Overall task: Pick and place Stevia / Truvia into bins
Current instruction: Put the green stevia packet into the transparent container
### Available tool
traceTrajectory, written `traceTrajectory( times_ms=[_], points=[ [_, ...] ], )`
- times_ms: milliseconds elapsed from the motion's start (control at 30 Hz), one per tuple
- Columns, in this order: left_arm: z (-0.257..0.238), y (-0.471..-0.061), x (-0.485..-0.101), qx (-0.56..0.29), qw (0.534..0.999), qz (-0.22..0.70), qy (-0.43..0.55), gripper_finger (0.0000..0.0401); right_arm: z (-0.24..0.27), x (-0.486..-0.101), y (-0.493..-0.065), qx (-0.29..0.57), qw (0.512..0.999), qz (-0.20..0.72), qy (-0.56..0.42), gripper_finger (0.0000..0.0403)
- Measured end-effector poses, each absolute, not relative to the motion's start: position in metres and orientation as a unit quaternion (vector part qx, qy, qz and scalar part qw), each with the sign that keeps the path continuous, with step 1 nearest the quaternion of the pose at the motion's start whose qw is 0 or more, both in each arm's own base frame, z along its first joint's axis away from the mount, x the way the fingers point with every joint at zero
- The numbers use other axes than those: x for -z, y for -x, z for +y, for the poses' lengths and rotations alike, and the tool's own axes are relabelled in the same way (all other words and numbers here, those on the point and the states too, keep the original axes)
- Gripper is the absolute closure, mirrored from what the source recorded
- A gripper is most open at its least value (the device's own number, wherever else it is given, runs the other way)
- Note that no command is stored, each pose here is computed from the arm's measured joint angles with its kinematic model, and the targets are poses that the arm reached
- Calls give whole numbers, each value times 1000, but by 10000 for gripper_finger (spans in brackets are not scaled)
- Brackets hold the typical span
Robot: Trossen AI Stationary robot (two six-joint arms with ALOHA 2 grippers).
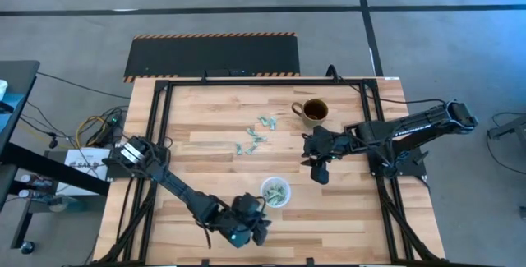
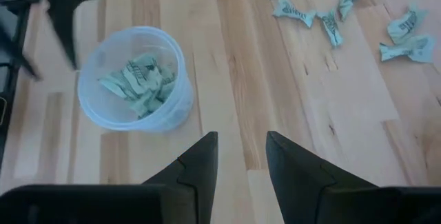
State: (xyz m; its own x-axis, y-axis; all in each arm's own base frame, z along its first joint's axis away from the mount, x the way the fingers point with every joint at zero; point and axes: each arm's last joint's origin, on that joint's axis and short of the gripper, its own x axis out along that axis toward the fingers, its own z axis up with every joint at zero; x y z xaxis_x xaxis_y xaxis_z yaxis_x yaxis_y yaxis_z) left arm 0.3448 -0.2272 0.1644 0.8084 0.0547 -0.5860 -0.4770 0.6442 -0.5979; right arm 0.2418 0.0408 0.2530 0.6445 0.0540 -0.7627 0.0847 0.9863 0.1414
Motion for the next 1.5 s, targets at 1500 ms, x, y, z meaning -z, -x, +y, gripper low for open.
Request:
traceTrajectory(
  times_ms=[1500],
  points=[
    [-235, -364, -134, -324, 838, 357, 255, 248, 41, -252, -241, 8, 901, 426, -76, 287]
  ],
)
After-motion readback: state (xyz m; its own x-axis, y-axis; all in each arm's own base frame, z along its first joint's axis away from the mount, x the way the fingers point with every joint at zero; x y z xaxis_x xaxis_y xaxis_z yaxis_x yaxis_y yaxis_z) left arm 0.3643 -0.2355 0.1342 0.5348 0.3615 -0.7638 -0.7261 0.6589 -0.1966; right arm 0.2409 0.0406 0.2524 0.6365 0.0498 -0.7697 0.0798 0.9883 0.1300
